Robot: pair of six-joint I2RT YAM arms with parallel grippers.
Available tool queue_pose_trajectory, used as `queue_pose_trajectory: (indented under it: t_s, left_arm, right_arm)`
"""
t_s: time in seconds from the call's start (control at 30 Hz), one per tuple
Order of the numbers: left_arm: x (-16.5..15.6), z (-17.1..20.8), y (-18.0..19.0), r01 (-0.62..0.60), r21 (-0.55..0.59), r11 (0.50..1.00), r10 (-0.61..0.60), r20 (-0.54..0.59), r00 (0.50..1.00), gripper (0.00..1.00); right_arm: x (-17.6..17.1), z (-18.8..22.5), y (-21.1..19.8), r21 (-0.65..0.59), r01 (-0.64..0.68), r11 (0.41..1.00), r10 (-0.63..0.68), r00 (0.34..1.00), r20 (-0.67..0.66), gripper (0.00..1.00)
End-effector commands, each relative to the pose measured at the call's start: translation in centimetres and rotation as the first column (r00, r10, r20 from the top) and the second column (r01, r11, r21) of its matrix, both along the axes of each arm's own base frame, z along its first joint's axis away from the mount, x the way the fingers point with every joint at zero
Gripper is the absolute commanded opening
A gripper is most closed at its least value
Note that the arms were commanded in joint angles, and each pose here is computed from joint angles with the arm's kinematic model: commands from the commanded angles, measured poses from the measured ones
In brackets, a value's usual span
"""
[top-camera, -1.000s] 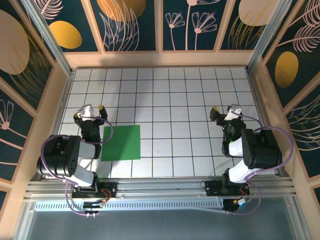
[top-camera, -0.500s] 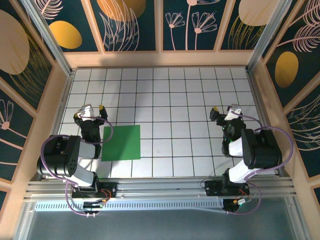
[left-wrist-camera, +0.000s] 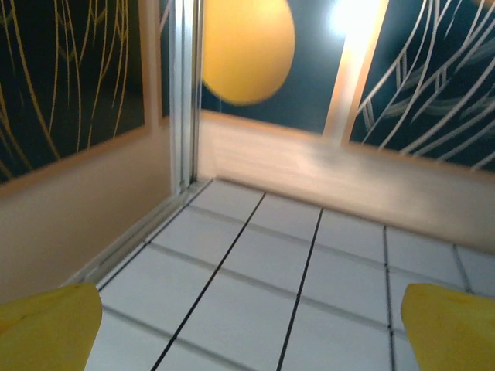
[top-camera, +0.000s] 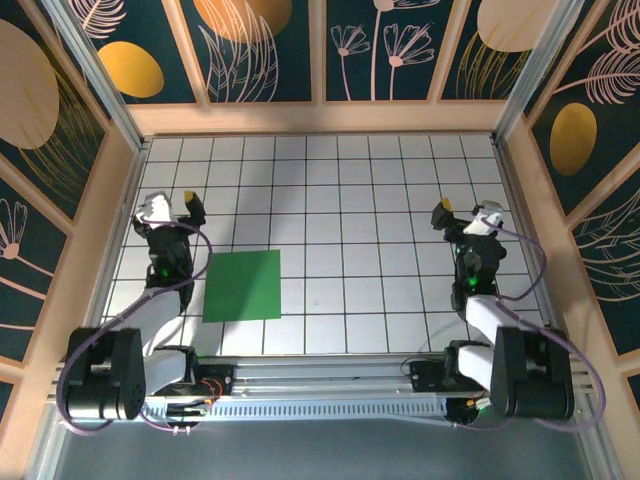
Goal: Fold a paper plane with a square sheet of paper (fold left side to right side)
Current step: Move the square sheet of paper to the center of the table.
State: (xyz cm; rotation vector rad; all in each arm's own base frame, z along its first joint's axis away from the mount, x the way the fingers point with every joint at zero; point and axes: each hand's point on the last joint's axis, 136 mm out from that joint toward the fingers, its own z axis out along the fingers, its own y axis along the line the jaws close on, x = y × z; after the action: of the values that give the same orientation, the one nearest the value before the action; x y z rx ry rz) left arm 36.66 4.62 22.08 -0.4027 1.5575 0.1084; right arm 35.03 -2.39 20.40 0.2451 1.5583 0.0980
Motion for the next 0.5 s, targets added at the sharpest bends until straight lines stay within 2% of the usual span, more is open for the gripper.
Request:
queue_pose_trajectory:
  t_s: [0.0,0.03,0.17,0.23,0.37,0.4,0.47]
  left_arm:
    - [-0.4,-1.9,-0.1,-0.032,-0.161,0.986,-0.001,-0.197,0.98,0.99]
    - [-0.5,-2.1,-0.5,-0.025,-0.211,0.977,-0.023,-0.223,0.975,0.99]
    - [-1.4,-3.2,-4.8,0.132,-0.383,0.914,-0.263,-0.315,0.912,0.98]
    - [-2.2,-4.3,-7.2,0.195,-0.475,0.858,-0.386,-0.345,0.855,0.99]
    - [-4.7,-7.8,-11.8,0.242,-0.684,0.688,-0.598,-0.346,0.722,0.99]
    - [-5.3,-8.7,-12.9,0.237,-0.713,0.66,-0.631,-0.354,0.691,0.99]
    - [-6.5,-10.1,-14.6,0.225,-0.73,0.645,-0.666,-0.393,0.634,0.99]
  right_arm:
    - [-0.5,-1.6,-0.6,0.136,0.051,0.989,-0.028,0.985,-0.17,0.99]
    - [-0.7,-1.4,-0.3,0.164,0.04,0.986,-0.009,0.983,-0.186,0.99]
    - [-1.9,-1.0,1.9,0.31,-0.029,0.95,0.114,0.959,-0.261,0.99]
    - [-2.5,-0.8,3.0,0.375,-0.058,0.925,0.177,0.941,-0.29,0.99]
    - [-3.4,-1.1,5.4,0.52,-0.117,0.846,0.312,0.899,-0.306,0.99]
    - [-3.6,-1.2,6.0,0.549,-0.131,0.825,0.346,0.886,-0.308,0.99]
    - [-3.8,-1.5,6.9,0.591,-0.147,0.793,0.396,0.862,-0.317,0.99]
